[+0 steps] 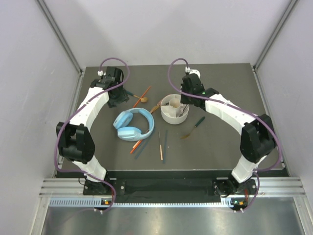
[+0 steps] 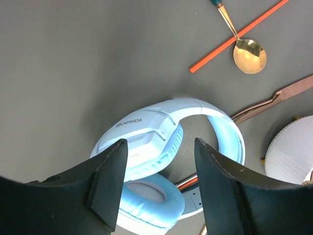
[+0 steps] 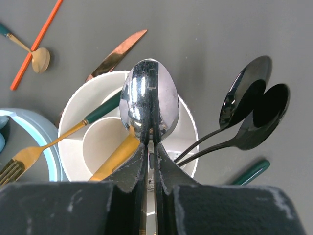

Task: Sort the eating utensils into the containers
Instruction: Place the spoon in the container.

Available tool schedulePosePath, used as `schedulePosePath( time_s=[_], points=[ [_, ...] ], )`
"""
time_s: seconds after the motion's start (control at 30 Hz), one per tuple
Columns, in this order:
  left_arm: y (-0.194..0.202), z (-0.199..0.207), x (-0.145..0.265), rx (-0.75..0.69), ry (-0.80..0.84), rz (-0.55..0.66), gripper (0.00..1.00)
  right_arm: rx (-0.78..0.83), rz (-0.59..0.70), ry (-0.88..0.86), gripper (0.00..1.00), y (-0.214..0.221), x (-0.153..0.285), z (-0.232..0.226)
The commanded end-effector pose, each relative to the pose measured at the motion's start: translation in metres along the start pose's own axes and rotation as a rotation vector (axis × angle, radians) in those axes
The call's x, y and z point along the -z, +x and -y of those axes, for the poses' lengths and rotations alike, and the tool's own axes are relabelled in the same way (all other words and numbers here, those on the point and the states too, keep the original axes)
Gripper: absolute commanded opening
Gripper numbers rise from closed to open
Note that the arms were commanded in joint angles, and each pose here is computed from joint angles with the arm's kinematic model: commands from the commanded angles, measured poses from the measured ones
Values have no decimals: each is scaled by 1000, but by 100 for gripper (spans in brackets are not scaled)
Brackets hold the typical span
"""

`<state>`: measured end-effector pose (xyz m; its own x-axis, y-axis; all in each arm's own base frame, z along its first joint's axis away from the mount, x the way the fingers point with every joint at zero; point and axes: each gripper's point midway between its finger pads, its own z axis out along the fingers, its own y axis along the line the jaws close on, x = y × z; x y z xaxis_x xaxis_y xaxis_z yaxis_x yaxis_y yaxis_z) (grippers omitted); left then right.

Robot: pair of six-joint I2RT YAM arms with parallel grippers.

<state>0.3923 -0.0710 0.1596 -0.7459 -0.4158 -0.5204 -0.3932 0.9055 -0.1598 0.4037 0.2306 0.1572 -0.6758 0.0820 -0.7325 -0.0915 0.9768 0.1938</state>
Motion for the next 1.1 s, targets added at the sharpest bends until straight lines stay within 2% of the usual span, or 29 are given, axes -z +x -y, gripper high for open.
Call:
schedulePosePath(
  time_s=[0.0,0.13,0.17,0.27,0.4,0.77,0.93,1.07],
  points=[
    [-10,4,10,1,20,37,62,-20,40,-30,0,-9,-1,-13],
    [-10,5,9,1,25,36,62,-17,-29,-4,0,8,-7,-8],
    [-10,6,9,3,25,37,62,-20,-38,-4,7,11,-8,-8],
    [-11,6,10,-1,25,41,62,-29,-44,-6,18,19,-10,-6],
    [-11,4,11,-3,21,44,62,-25,-50,-4,26,23,-9,-4],
    [-9,7,10,2,37,35,62,-21,28,-16,27,-3,13,-5],
    [-10,7,11,1,39,38,62,-13,-32,-12,26,12,4,-5],
    [-11,6,12,-1,33,46,62,-15,-30,-12,27,12,9,-3]
  ],
)
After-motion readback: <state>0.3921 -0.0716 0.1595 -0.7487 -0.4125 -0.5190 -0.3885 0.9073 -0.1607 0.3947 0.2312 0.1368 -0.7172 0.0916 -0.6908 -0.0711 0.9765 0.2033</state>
